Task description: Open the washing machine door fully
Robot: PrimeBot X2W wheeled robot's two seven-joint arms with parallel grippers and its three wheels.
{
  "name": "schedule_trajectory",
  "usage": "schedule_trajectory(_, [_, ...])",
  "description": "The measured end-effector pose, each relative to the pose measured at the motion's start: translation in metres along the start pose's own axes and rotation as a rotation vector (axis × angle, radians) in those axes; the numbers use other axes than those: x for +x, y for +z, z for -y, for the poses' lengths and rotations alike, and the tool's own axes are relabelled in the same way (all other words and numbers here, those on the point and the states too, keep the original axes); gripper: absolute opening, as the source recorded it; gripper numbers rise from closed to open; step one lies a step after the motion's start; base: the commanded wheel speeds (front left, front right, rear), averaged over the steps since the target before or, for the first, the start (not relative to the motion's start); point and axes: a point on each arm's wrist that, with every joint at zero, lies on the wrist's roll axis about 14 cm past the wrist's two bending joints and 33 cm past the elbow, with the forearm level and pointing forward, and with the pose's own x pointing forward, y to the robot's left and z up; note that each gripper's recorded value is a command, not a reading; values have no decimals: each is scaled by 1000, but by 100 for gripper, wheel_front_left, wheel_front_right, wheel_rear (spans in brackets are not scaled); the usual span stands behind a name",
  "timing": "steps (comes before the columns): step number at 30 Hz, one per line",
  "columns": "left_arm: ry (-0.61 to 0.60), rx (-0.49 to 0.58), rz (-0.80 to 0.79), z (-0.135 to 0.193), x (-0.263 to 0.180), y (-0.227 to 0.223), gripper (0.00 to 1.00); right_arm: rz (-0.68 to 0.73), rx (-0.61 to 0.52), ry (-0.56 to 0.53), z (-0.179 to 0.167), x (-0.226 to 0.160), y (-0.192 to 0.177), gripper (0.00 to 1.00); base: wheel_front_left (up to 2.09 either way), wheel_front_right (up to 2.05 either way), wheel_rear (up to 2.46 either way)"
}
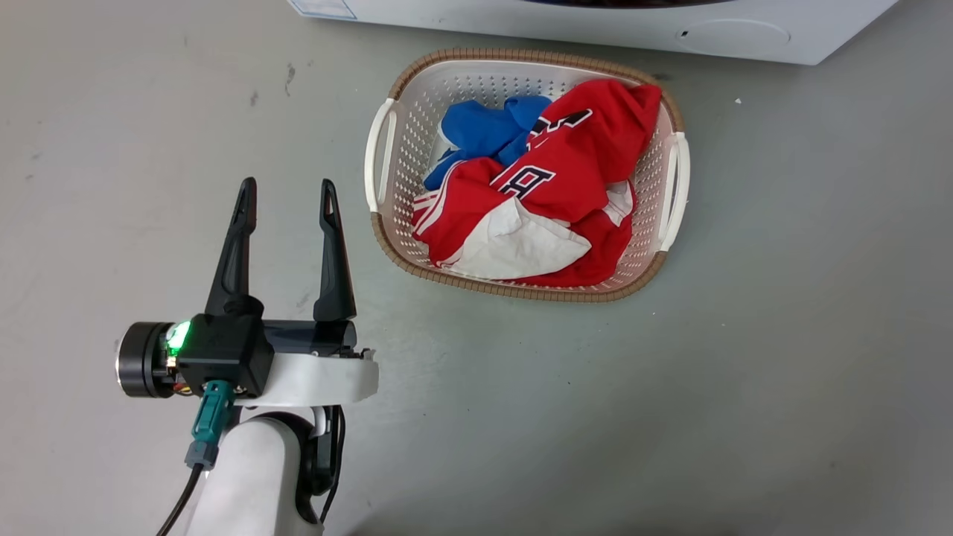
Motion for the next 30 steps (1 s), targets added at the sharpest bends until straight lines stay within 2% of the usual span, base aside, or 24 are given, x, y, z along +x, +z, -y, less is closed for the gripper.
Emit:
schedule_trajectory(5, [10,4,-10,-2,1,-4,100,-69,-15,10,-2,10,-15,0,0,0,0])
schedule_trajectory(10, [12,1,-2,-1,1,-1,100,-108,-23,13,-4,3,-25,0,0,0,0])
schedule_trajectory(30, [-22,-17,60,8,-12,30,100,-310,-21,138,-53,-83,-105,0,0,0,0])
